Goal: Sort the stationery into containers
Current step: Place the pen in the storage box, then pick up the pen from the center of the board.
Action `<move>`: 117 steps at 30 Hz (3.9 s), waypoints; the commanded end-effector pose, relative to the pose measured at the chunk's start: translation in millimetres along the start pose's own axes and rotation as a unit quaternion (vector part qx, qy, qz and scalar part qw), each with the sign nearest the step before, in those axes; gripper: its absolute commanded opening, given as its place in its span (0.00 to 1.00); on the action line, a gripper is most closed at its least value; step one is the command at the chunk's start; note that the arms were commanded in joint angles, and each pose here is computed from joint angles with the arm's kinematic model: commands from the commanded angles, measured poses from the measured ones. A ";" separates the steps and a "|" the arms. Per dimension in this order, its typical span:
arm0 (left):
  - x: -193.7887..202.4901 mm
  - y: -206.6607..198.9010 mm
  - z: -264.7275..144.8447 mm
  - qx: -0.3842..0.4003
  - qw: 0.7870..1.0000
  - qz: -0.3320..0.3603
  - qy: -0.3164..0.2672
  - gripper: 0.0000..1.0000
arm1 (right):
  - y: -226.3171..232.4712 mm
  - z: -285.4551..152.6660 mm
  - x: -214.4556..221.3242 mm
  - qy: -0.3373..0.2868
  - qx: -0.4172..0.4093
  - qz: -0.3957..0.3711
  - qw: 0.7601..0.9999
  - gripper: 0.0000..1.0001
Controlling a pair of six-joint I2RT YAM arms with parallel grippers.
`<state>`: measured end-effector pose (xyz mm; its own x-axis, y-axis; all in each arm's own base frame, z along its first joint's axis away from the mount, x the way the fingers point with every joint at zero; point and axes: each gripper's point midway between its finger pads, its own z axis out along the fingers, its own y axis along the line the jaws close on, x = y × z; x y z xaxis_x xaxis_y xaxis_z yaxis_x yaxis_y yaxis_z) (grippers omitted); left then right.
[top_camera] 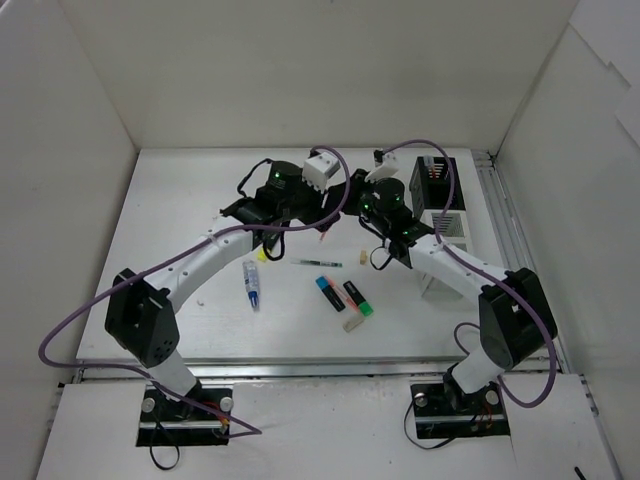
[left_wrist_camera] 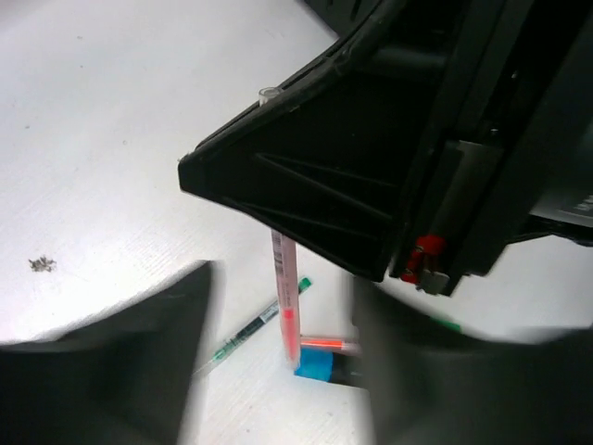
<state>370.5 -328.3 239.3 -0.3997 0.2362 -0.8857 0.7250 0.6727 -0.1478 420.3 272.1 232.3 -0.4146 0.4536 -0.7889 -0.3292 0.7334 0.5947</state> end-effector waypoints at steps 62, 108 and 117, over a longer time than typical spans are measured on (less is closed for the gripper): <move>66.6 100.3 -41.5 -0.071 0.990 -0.106 0.067 0.99 | -280.3 17.9 -246.3 -0.188 0.282 -0.293 0.894 0.54; 158.2 94.2 -223.6 -0.324 0.882 -0.342 -0.011 0.99 | -24.3 40.9 180.2 0.392 -0.177 -0.572 0.698 0.92; 158.4 95.3 -223.8 -0.326 0.882 -0.341 -0.014 0.99 | -56.5 42.5 201.4 0.426 -0.137 -0.577 0.683 0.71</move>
<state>241.4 -71.4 170.6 -0.6383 -0.3678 -0.6763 -0.1529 0.9216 -0.3569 380.2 348.0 22.6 -0.0305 -0.8871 -0.4607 -0.9680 0.1411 -0.2076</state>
